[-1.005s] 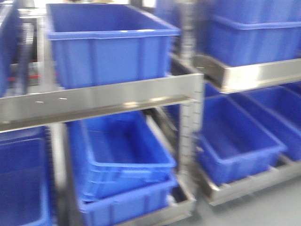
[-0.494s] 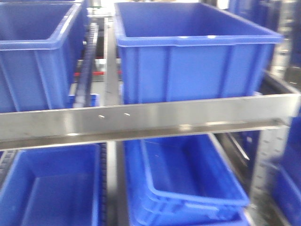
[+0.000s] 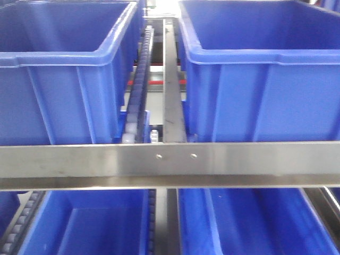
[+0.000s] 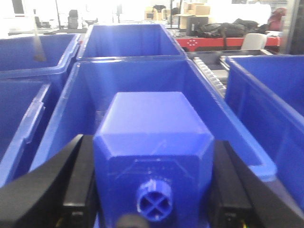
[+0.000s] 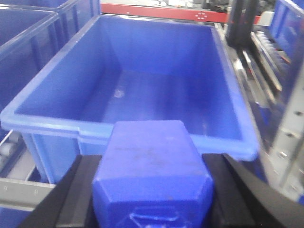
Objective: Pick and sort blue part to right shelf
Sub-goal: 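Drive the base up to the shelf of blue bins, then position both held blocks above the open blue bins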
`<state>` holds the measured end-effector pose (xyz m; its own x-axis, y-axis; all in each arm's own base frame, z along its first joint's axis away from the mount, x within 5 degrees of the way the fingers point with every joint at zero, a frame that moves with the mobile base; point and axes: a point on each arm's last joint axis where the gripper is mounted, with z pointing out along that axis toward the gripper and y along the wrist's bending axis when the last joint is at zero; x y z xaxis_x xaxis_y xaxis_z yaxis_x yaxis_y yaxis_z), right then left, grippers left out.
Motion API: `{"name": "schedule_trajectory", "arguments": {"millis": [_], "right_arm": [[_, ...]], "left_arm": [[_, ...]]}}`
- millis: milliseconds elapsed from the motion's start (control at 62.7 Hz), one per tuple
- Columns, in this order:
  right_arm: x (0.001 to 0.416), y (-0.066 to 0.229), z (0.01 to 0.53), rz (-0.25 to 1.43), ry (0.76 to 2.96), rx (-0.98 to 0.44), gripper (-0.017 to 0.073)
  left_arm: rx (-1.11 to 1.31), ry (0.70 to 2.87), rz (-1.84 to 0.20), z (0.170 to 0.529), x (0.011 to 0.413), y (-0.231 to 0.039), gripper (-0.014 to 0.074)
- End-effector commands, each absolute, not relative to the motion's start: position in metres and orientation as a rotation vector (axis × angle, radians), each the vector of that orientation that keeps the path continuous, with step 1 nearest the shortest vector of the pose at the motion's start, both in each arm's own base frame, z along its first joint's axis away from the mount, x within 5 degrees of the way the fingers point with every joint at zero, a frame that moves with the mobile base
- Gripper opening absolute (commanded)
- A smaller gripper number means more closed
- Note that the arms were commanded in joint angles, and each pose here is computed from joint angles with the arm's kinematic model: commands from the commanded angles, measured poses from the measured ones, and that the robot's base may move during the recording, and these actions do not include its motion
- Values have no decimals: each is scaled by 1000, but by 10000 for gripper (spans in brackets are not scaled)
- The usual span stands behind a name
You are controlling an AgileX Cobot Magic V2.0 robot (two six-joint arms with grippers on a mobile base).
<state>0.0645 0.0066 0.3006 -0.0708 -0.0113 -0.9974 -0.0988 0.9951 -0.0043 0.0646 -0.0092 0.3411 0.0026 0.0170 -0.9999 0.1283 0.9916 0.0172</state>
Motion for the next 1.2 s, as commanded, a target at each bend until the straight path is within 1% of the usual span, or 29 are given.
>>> {"name": "schedule_trajectory", "arguments": {"millis": [0, 1180], "right_arm": [[64, 6, 319, 60, 1521, -77, 372], [64, 6, 319, 60, 1520, -77, 372]], "left_arm": [[94, 1456, -93, 359, 64, -8, 332], [94, 1456, -93, 359, 64, -8, 332]]}}
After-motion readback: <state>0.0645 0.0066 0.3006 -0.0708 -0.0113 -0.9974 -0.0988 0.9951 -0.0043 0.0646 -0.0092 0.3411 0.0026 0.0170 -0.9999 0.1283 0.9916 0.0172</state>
